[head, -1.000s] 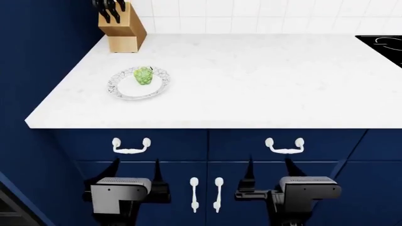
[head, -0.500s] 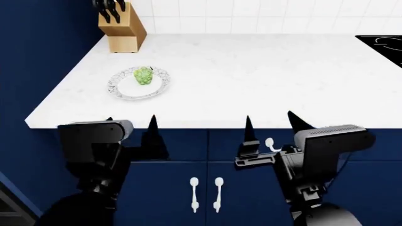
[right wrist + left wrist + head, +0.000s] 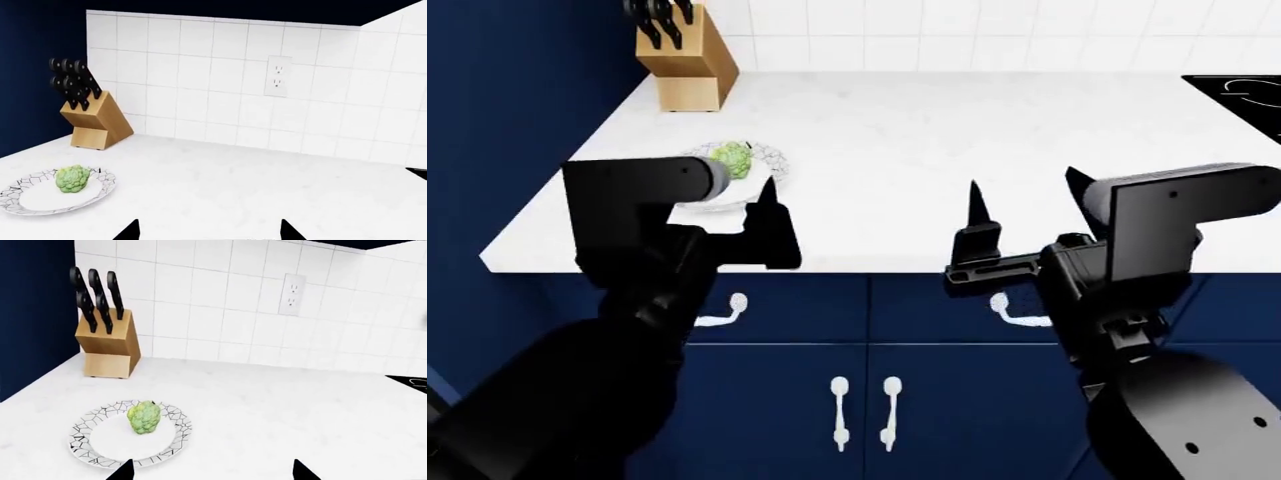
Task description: Place the broccoli on the top rack of the oven.
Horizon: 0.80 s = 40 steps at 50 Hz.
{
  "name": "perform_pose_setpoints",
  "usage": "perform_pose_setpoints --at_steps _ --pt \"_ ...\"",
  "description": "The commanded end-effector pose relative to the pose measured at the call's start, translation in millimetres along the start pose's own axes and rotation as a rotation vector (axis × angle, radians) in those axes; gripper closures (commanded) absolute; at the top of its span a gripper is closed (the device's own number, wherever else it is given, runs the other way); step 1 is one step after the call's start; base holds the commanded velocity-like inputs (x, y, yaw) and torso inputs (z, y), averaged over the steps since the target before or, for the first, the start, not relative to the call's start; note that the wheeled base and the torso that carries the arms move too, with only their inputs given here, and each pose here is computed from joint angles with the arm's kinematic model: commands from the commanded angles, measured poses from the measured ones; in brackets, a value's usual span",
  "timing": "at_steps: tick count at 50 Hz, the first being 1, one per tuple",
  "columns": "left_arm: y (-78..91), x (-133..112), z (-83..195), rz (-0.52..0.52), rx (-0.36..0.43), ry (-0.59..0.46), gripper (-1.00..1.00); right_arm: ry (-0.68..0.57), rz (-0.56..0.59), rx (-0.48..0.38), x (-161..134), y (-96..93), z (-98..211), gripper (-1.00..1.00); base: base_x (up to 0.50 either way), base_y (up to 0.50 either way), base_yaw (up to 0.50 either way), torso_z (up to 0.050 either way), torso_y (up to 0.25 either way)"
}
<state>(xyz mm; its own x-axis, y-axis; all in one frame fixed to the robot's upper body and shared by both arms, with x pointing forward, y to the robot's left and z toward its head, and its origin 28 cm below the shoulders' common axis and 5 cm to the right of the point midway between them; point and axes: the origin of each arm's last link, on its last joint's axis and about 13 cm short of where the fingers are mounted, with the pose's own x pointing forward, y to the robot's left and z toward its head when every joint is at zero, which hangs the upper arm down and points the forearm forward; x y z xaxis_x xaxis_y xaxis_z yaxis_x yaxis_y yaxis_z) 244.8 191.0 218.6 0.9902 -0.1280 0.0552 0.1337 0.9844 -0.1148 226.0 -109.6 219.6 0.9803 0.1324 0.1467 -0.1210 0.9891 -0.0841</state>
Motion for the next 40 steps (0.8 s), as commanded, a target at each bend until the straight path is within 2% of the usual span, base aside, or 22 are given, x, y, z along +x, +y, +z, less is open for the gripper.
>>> perform_pose_setpoints --at_steps 1,5,11,25,34,35,36,40 --pt "-0.4 9 3 0.005 0.042 0.016 -1.00 0.031 -0.007 -0.002 3 -2.7 9 -1.00 0.00 0.00 0.00 0.000 0.000" --pt "0.8 11 0 0.014 0.053 0.022 -1.00 0.027 -0.003 -0.002 2 -3.0 12 -1.00 0.13 0.00 0.00 0.000 0.000" --pt "3.6 14 -3 0.045 0.073 0.031 -1.00 0.032 0.008 -0.008 3 -2.3 13 -1.00 0.50 0.00 0.00 0.000 0.000" --pt "7.8 18 -8 0.091 0.040 0.078 -1.00 0.036 0.007 -0.014 -1 -2.3 14 -1.00 0.50 0.00 0.00 0.000 0.000" --pt "10.2 18 -11 0.104 0.047 0.083 -1.00 0.046 0.002 -0.019 -3 -3.5 14 -1.00 0.50 0.00 0.00 0.000 0.000" --pt "10.3 18 -12 0.106 0.051 0.083 -1.00 0.026 0.011 0.000 -4 -3.5 14 -1.00 0.00 0.00 0.00 0.000 0.000" --pt "10.9 18 -13 0.109 0.050 0.091 -1.00 0.046 0.005 -0.021 -4 -3.2 13 -1.00 0.00 0.00 0.00 0.000 0.017" --pt "15.1 25 -15 0.143 0.050 0.112 -1.00 0.047 0.014 -0.019 -3 -2.8 13 -1.00 0.00 0.00 0.00 0.000 0.000"
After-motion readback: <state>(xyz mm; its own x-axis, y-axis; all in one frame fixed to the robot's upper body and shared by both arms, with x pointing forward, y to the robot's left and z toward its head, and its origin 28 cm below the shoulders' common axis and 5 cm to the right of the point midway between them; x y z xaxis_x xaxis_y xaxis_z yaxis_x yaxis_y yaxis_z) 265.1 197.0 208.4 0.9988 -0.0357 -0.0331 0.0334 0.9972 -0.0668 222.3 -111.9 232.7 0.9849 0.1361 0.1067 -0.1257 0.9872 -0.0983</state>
